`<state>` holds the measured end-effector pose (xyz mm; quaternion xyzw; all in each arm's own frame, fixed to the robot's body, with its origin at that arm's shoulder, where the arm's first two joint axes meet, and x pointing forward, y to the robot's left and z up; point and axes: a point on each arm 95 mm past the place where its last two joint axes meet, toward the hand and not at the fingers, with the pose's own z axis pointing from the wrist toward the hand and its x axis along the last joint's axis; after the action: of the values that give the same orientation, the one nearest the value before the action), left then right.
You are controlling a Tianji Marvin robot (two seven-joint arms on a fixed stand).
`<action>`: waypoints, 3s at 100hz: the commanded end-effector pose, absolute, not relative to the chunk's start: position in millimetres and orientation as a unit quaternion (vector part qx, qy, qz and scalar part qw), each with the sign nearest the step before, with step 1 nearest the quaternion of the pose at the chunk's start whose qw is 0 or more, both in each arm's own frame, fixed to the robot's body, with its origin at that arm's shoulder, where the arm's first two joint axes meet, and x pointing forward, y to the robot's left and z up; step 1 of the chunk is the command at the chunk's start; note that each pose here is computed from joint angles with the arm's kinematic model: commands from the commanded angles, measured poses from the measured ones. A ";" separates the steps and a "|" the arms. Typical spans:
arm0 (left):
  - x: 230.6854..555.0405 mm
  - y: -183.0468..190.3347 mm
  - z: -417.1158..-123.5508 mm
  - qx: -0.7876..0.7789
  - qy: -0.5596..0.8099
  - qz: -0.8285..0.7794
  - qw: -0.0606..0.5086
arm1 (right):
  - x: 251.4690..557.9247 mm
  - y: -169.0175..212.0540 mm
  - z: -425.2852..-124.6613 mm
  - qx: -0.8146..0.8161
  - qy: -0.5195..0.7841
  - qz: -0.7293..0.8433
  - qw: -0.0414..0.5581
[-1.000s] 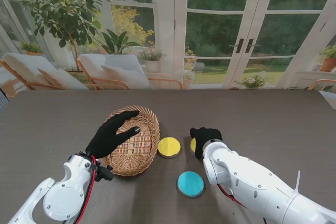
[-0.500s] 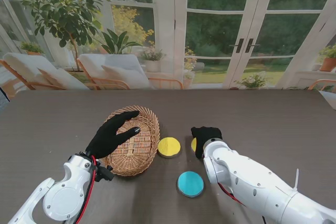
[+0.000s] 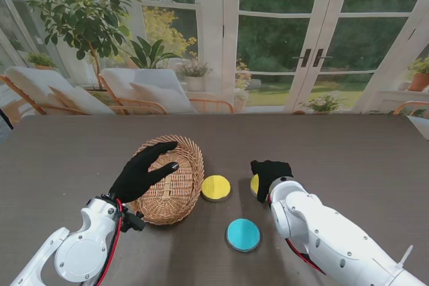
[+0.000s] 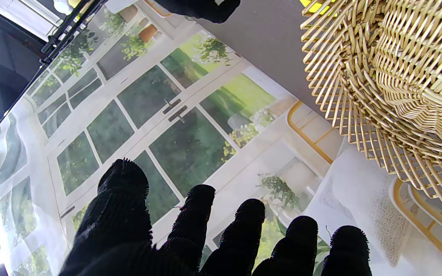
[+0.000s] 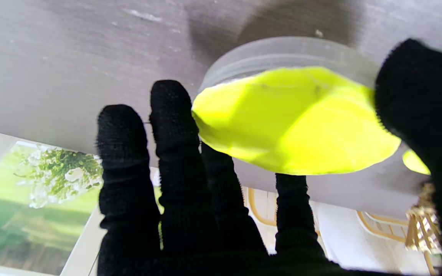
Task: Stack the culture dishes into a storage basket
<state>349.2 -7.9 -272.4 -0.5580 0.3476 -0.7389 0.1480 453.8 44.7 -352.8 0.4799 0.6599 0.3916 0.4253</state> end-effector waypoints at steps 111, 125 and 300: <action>349.4 -10.1 -275.0 -0.562 0.351 -0.736 0.137 | 326.2 32.1 -350.5 0.438 0.703 0.480 0.291; 349.5 -9.7 -274.8 -0.562 0.352 -0.736 0.137 | 320.4 33.7 -360.4 0.435 0.707 0.480 0.282; 345.7 -7.2 -273.4 -0.566 0.350 -0.733 0.141 | 324.3 85.4 -368.2 0.390 0.729 0.463 0.321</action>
<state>347.0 -5.4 -273.1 -0.5634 0.3448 -0.7362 0.1473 329.2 83.8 -363.1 0.3861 0.7229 0.4692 0.3289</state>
